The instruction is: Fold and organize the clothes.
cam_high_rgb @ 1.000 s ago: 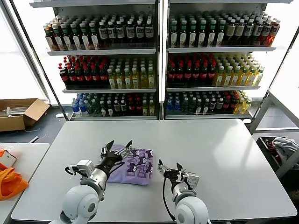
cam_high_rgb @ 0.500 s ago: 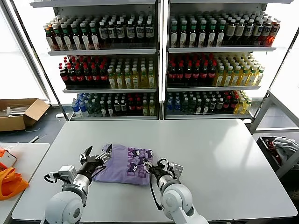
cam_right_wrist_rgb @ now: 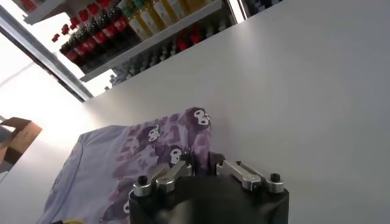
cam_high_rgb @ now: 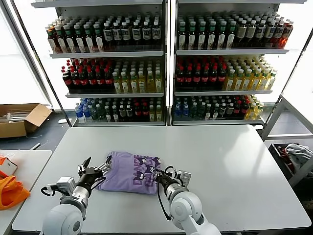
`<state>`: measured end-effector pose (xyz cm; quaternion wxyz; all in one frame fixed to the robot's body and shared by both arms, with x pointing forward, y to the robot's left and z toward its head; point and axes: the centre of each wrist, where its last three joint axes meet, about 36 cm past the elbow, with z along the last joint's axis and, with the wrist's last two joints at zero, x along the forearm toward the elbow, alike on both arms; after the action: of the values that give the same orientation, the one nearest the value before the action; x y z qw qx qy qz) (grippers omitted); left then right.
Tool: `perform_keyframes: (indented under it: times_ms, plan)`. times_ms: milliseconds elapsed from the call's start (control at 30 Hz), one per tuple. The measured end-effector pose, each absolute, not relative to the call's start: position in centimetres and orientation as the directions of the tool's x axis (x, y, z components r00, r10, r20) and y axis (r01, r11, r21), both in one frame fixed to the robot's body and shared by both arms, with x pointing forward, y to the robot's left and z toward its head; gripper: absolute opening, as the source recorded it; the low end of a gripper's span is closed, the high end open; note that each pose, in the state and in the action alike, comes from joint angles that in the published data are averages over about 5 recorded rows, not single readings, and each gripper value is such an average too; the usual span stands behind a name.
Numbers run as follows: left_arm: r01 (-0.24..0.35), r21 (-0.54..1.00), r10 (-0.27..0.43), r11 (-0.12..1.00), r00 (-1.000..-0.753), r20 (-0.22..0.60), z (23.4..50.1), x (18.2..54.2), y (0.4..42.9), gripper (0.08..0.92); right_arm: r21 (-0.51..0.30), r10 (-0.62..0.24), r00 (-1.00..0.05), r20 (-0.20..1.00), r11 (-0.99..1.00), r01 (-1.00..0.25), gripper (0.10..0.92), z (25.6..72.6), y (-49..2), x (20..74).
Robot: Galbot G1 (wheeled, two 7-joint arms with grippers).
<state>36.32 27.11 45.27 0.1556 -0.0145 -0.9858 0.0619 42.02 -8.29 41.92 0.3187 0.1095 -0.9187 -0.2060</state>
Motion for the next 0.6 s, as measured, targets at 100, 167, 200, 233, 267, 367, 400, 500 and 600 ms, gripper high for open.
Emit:
perform_keyframes:
  times_ms: [100, 167, 200, 233, 267, 367, 400, 500, 600]
  plan:
    - [0.004, -0.123, 0.041, 0.992, -0.951, 0.306, 45.3, 36.3, 27.3, 0.822, 0.434, -0.324, -0.776, 0.541, 0.898, -0.072, 0.133, 42.0, -8.7, 42.2]
    - [0.000, -0.121, 0.038, 0.993, -0.951, 0.306, 45.3, 36.3, 27.5, 0.823, 0.425, -0.317, -0.781, 0.538, 0.902, -0.074, 0.110, 42.1, -9.2, 42.4]
    - [-0.001, -0.121, 0.036, 0.993, -0.951, 0.306, 45.4, 36.2, 27.5, 0.823, 0.419, -0.313, -0.784, 0.536, 0.905, -0.075, 0.107, 42.2, -9.5, 42.4]
    - [-0.003, -0.121, 0.035, 0.993, -0.951, 0.306, 45.4, 36.2, 27.6, 0.823, 0.413, -0.309, -0.787, 0.534, 0.908, -0.076, 0.107, 42.3, -9.8, 42.5]
    - [-0.004, -0.122, 0.034, 0.993, -0.952, 0.306, 45.4, 36.2, 27.6, 0.823, 0.406, -0.303, -0.790, 0.533, 0.911, -0.076, 0.107, 42.3, -10.2, 42.5]
    - [-0.005, -0.126, 0.034, 0.992, -0.952, 0.304, 45.5, 36.2, 27.6, 0.823, 0.378, -0.282, -0.801, 0.529, 0.923, -0.075, 0.107, 42.4, -11.5, 42.6]
    - [-0.004, -0.127, 0.035, 0.992, -0.953, 0.302, 45.5, 36.2, 27.5, 0.822, 0.366, -0.273, -0.804, 0.528, 0.928, -0.074, 0.107, 42.4, -12.0, 42.6]
    - [-0.001, -0.133, 0.039, 0.991, -0.953, 0.300, 45.5, 36.2, 27.3, 0.823, 0.325, -0.240, -0.814, 0.529, 0.943, -0.067, 0.107, 42.3, -13.8, 42.7]
    - [0.003, -0.138, 0.045, 0.990, -0.953, 0.300, 45.5, 36.2, 27.0, 0.823, 0.277, -0.202, -0.824, 0.529, 0.959, -0.057, 0.107, 42.1, -15.8, 43.0]
